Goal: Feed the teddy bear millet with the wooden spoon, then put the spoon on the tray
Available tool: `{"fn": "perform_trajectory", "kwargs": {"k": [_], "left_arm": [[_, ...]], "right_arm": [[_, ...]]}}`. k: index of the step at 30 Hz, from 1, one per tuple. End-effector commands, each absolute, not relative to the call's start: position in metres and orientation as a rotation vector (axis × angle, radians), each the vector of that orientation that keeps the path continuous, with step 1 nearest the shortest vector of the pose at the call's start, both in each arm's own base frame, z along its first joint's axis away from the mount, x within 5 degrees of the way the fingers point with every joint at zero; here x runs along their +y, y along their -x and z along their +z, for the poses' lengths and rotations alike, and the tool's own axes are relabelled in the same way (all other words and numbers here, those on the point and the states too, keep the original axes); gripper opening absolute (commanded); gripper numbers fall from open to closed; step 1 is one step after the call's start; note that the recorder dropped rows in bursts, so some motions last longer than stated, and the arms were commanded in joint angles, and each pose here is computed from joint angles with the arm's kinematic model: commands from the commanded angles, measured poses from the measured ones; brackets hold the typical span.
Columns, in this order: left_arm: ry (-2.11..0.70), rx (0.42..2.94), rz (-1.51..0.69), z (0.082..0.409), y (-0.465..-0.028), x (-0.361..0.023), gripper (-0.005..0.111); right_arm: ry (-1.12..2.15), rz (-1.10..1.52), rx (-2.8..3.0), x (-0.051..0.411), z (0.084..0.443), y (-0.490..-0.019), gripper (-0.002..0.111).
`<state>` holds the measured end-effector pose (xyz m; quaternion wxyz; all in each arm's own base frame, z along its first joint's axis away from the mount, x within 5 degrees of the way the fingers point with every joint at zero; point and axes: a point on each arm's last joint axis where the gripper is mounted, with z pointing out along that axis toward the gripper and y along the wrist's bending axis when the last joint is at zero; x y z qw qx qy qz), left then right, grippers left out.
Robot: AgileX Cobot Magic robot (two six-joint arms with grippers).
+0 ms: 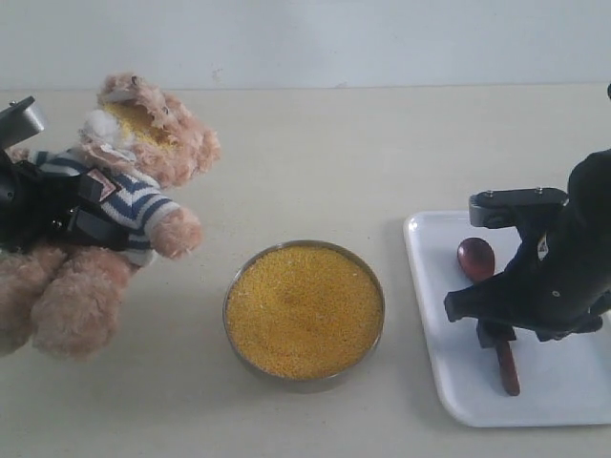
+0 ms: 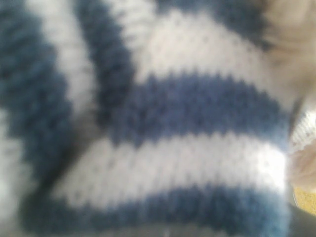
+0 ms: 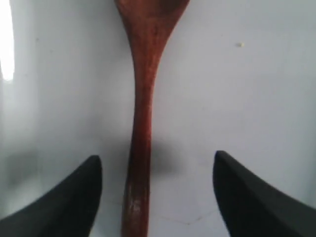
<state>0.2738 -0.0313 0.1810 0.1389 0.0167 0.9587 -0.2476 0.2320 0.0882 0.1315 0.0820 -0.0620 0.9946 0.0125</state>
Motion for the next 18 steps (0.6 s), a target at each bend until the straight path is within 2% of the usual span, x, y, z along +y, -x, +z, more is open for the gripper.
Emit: {"fn": "perform_trajectory", "kwargs": {"k": [1,5,10,18], "left_arm": [[-0.009,2.741,-0.711,0.183,-0.277,-0.031,0.004],[0.005,2.738,-0.697,0.181,-0.279,-0.03,0.004],[0.044,2.777,-0.697,0.165,-0.283,-0.029,0.004],[0.167,2.778,-0.654,0.142,-0.295,-0.025,0.004]], "right_arm": [[0.138,0.037,2.965,0.087,0.133,-0.232,0.078],[0.113,0.068,2.914,0.086,0.148,-0.231,0.078],[0.008,0.174,2.735,0.082,0.193,-0.218,0.078],[-0.005,0.328,2.507,0.065,0.256,-0.165,0.078]]}}
